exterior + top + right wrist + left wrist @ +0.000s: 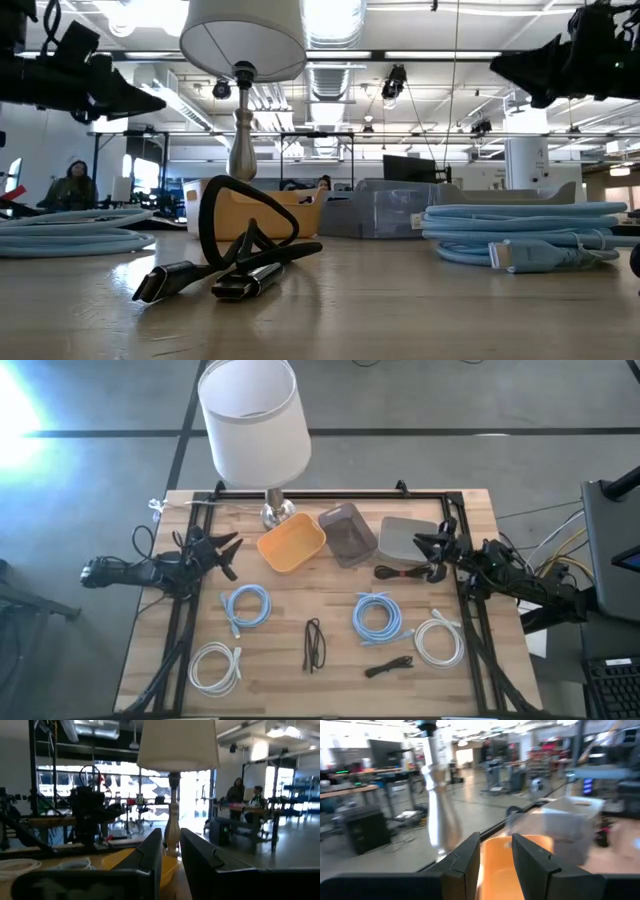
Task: Pick & Place USB Port
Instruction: Put the left blue charger cable into the orange bin
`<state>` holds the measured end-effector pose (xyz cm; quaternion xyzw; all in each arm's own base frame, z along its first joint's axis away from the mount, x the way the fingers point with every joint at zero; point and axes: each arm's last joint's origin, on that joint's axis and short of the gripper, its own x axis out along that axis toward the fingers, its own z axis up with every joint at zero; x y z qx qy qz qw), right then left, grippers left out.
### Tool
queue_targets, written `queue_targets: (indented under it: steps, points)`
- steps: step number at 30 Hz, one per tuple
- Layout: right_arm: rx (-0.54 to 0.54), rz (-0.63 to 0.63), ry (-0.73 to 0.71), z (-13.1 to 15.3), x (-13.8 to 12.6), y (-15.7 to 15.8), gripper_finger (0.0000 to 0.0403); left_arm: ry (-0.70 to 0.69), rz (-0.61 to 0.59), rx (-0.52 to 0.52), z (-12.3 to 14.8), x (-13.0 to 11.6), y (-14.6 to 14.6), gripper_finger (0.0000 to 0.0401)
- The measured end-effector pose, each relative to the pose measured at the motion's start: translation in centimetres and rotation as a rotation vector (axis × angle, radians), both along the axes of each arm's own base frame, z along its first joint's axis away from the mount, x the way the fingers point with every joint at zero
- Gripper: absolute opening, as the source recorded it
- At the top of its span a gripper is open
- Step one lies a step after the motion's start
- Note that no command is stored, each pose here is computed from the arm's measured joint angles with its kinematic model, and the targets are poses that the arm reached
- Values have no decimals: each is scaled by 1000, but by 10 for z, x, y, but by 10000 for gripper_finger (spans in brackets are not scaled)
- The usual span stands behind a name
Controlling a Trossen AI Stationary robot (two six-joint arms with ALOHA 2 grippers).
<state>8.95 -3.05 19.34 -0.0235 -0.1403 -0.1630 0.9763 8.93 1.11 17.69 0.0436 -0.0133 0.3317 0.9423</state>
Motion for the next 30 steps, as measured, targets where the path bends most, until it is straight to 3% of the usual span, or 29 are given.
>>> queue_targets:
  steps: [5,9,14,22,30]
  points:
    - [-9,40,-170,15,-5,2,66,-140,-175,18,15,1,-4,117]
    - [-57,119,-218,29,-9,6,67,-238,-262,26,37,-5,-6,117]
    - [-45,142,-231,57,-9,7,90,-222,-330,25,67,-10,-7,117]
    - [-14,111,90,90,19,-3,144,-6,-307,2,101,-4,-7,117]
    - [62,111,338,94,62,-17,177,285,-257,-50,106,18,-8,137]
